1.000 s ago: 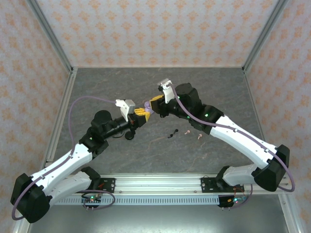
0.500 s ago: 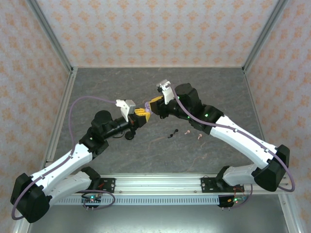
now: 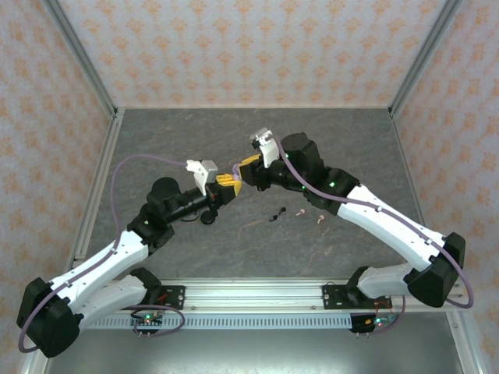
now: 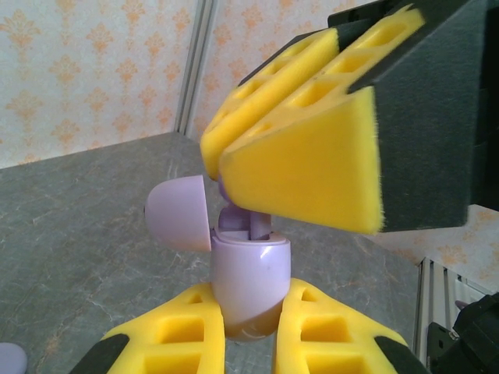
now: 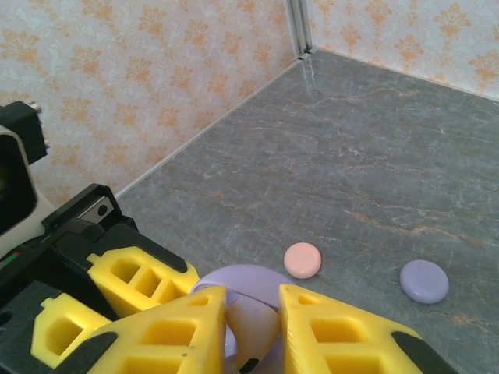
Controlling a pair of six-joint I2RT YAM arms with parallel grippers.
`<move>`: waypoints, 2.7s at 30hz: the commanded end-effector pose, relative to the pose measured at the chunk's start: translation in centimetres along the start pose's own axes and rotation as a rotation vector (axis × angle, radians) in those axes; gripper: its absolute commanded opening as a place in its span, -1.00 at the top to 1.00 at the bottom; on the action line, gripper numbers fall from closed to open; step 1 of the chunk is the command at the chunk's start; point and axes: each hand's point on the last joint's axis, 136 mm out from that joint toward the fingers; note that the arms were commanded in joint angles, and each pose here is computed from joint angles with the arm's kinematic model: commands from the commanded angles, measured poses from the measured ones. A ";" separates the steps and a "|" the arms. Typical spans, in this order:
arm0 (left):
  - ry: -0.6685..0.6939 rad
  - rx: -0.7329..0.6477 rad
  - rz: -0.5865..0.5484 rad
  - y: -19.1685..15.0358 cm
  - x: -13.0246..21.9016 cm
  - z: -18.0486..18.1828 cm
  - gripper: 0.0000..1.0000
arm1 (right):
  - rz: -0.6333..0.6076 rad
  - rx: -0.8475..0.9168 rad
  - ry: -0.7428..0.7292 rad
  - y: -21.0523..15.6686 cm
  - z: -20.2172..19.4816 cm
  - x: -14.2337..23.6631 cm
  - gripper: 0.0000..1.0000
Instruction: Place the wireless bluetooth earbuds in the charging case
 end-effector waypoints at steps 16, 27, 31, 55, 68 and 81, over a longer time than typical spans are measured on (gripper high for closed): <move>-0.085 -0.025 -0.113 3.4 0.1 -2.5 1.00 | -0.099 -0.018 0.048 4.9 1.4 2.5 0.19; -0.111 -0.029 -0.131 4.1 0.3 -3.3 1.00 | -0.130 -0.196 0.121 5.4 -0.9 4.7 -0.64; -0.115 -0.031 -0.129 4.1 0.2 -3.4 1.00 | -0.048 -0.241 0.237 3.3 0.3 3.0 -0.89; -0.097 -0.035 -0.084 3.5 -0.1 -3.2 1.00 | -0.124 -0.163 0.414 4.5 3.5 5.0 -0.46; -0.001 -0.006 -0.056 2.8 -0.5 -1.3 1.00 | -0.032 -0.185 0.062 1.2 -2.0 4.6 -0.67; 0.320 0.230 0.249 -4.3 -7.3 7.6 1.00 | -0.109 -0.639 -0.574 -7.6 -16.6 11.0 -0.98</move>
Point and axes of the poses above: each hand's point on the last joint's axis, 136 mm out from that joint toward the fingers, its own x axis back along the fingers, its own z axis along the line the jaws close on, y = z × x, and after that the axes turned 7 degrees about x, right-handed
